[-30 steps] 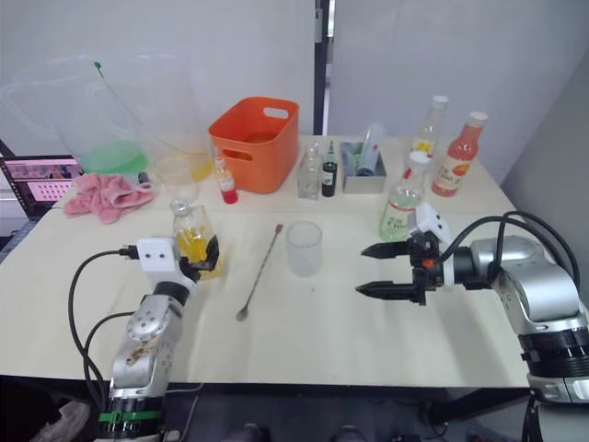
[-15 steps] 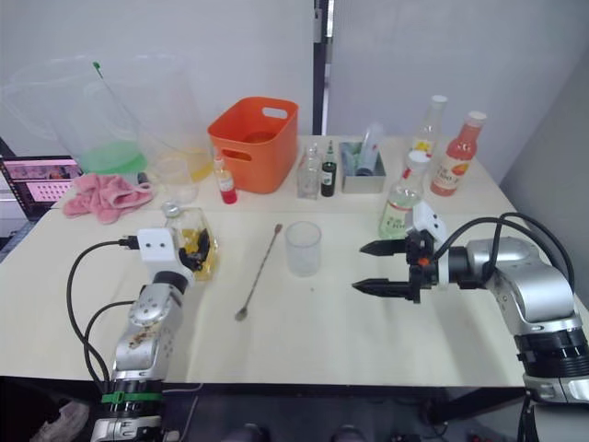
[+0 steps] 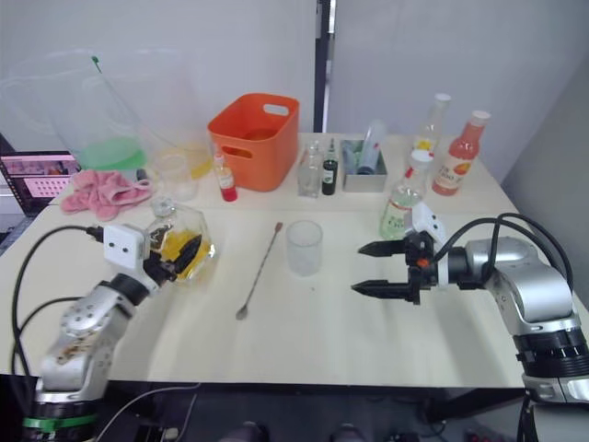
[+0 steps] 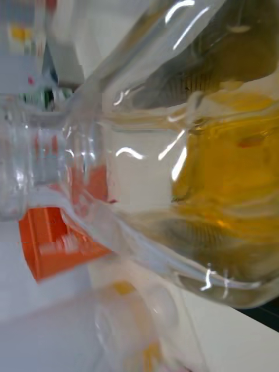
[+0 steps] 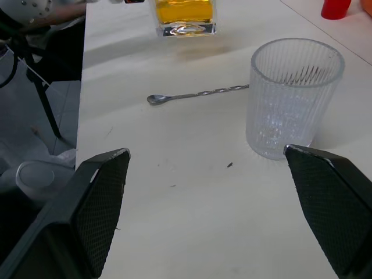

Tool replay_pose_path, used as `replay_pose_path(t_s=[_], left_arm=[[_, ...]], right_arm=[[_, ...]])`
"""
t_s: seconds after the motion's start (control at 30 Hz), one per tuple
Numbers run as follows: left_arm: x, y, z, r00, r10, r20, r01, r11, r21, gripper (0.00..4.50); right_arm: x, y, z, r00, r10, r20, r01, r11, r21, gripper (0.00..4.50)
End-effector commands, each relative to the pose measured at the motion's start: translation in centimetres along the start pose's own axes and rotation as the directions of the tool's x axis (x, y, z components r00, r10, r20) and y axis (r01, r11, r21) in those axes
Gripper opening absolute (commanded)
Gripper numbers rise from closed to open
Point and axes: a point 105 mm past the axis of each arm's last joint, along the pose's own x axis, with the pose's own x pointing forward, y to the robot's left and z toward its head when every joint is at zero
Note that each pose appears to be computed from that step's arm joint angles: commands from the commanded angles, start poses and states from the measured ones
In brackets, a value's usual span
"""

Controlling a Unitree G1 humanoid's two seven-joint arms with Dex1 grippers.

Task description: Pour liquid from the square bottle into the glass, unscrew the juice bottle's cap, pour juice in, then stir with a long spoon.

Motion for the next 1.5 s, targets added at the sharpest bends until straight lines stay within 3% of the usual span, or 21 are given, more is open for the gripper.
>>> replay_pose_path(t_s=[0.03,0.17,0.27,0.43,0.53,0.77,0.97,1.1,1.13,1.2,1.3,1.5], left_arm=[[0.2,-3.3,3.9,0.96,-0.262,0.096,0.256,0.964,0.068,2.81],[0.5,-7.6,4.4,0.844,-0.531,0.077,0.527,0.847,0.072,2.81],[1.2,-9.7,4.8,0.756,-0.647,0.099,0.645,0.762,0.052,2.81],[3.3,-11.0,4.3,0.673,-0.731,0.114,0.731,0.681,0.049,2.81],[5.5,-12.5,3.8,0.579,-0.8,0.156,0.806,0.591,0.04,2.81],[6.7,-13.6,0.5,0.469,-0.877,0.105,0.876,0.477,0.074,2.81],[7.3,-13.3,-0.7,0.462,-0.883,0.085,0.879,0.468,0.093,2.81],[7.4,-12.8,-1.7,0.47,-0.88,0.071,0.881,0.473,0.025,2.81],[7.3,-12.7,-1.5,0.472,-0.879,0.076,0.881,0.474,0.013,3.84],[7.5,-12.4,-1.2,0.492,-0.867,0.08,0.869,0.495,0.009,4.49],[7.5,-12.0,-0.5,0.532,-0.842,0.091,0.846,0.533,-0.017,4.49],[6.6,-12.3,1.1,0.538,-0.839,0.079,0.843,0.538,-0.029,4.49]], right_arm=[[-0.3,0.2,1.5,0.999,-0.021,0.042,0.023,0.998,-0.058,4.5],[-0.5,1.2,2.1,0.998,-0.03,0.056,0.034,0.997,-0.067,4.5],[-0.6,1.9,2.5,0.997,-0.049,0.063,0.054,0.996,-0.073,4.5],[-1.1,2.8,2.8,0.992,-0.105,0.065,0.109,0.992,-0.065,4.5],[-1.8,3.7,2.4,0.985,-0.168,0.047,0.17,0.984,-0.051,4.5],[-2.3,4.8,2.2,0.975,-0.219,0.044,0.22,0.975,-0.033,4.5],[-2.4,5.1,2.2,0.971,-0.236,0.048,0.237,0.971,-0.027,4.5],[-2.6,5.2,2.2,0.97,-0.238,0.047,0.24,0.97,-0.028,4.5],[-2.6,5.2,2.2,0.971,-0.235,0.047,0.237,0.971,-0.029,4.5],[-2.6,5.1,2.1,0.971,-0.236,0.043,0.237,0.971,-0.034,4.5],[-2.4,4.9,2.3,0.971,-0.232,0.052,0.234,0.971,-0.047,4.5],[-1.8,4.4,2.5,0.974,-0.216,0.064,0.22,0.974,-0.056,4.5]])
